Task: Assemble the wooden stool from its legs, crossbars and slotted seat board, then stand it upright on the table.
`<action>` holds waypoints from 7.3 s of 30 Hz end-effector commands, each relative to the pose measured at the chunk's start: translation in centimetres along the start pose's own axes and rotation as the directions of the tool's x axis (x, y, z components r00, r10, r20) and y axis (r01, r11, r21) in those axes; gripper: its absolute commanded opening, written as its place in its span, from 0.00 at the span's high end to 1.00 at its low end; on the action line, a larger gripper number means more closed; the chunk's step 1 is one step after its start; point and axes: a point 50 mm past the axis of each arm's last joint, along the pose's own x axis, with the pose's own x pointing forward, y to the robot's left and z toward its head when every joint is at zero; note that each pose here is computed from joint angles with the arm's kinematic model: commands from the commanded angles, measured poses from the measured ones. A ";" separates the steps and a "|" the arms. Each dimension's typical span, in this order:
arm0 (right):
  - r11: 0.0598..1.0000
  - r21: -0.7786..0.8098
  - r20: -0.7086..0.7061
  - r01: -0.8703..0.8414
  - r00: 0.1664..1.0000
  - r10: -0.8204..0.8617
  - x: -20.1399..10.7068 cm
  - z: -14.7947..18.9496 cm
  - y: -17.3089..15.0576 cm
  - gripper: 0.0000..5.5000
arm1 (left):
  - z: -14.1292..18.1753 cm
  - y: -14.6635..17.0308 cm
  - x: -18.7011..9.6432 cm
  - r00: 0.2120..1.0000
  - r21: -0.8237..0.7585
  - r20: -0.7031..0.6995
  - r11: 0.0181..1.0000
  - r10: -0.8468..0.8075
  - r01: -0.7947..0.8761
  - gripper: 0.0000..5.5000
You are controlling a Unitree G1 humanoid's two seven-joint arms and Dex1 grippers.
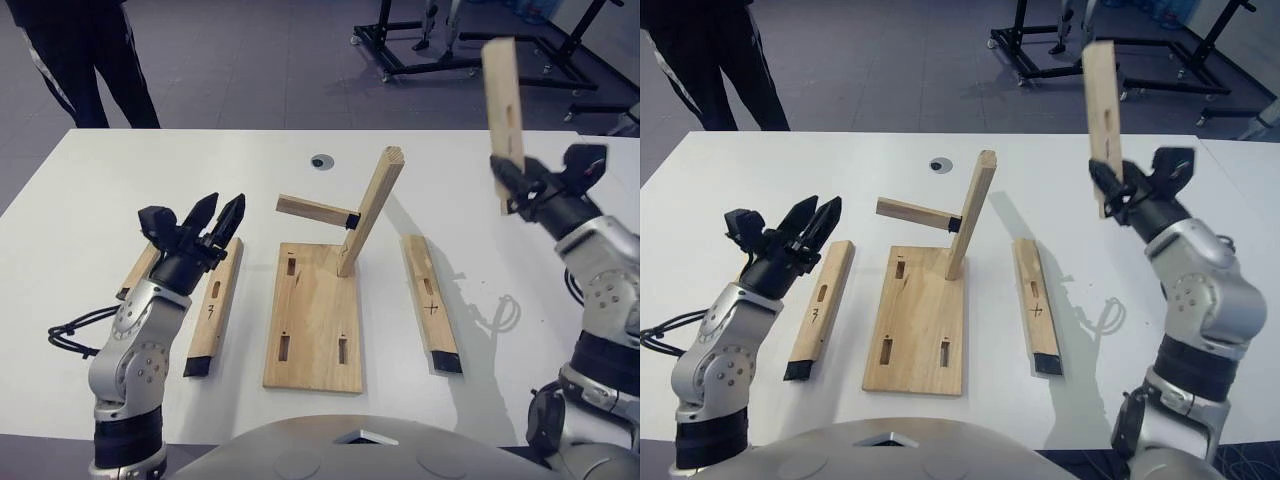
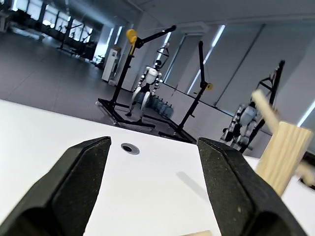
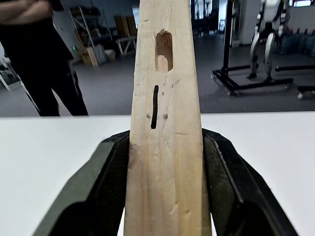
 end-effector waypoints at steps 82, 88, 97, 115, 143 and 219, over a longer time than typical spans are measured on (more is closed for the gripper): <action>0.412 0.227 -0.185 -0.883 0.376 0.908 -1.5 -5.8 14.0 0.35 | 5.3 -1.0 -1.4 0.861 -0.228 0.055 0.833 -0.506 0.504 0.61; 0.465 0.144 -0.124 -0.873 0.450 0.884 -1.9 -3.4 13.1 0.16 | 8.5 3.7 -2.0 0.908 -0.112 0.000 0.902 -0.420 0.417 0.61; 0.578 0.005 0.191 -0.816 0.568 0.801 1.6 3.9 11.1 0.02 | 5.1 3.9 1.1 0.930 0.103 -0.062 0.925 -0.361 0.366 0.61; 0.712 -0.033 0.258 -0.702 0.682 0.684 6.4 4.6 10.8 0.02 | 3.4 4.2 2.7 0.772 0.200 -0.017 0.755 -0.635 0.625 0.61; 0.687 -0.053 0.218 -0.725 0.663 0.716 6.3 4.5 10.6 0.02 | 0.0 3.3 2.1 0.585 -0.039 -0.267 0.616 -0.765 0.787 0.61; 0.572 -0.648 -0.073 -0.504 0.788 0.612 4.2 4.0 17.7 0.02 | -3.9 4.4 4.1 0.488 -0.254 -0.404 0.607 -0.774 0.753 0.61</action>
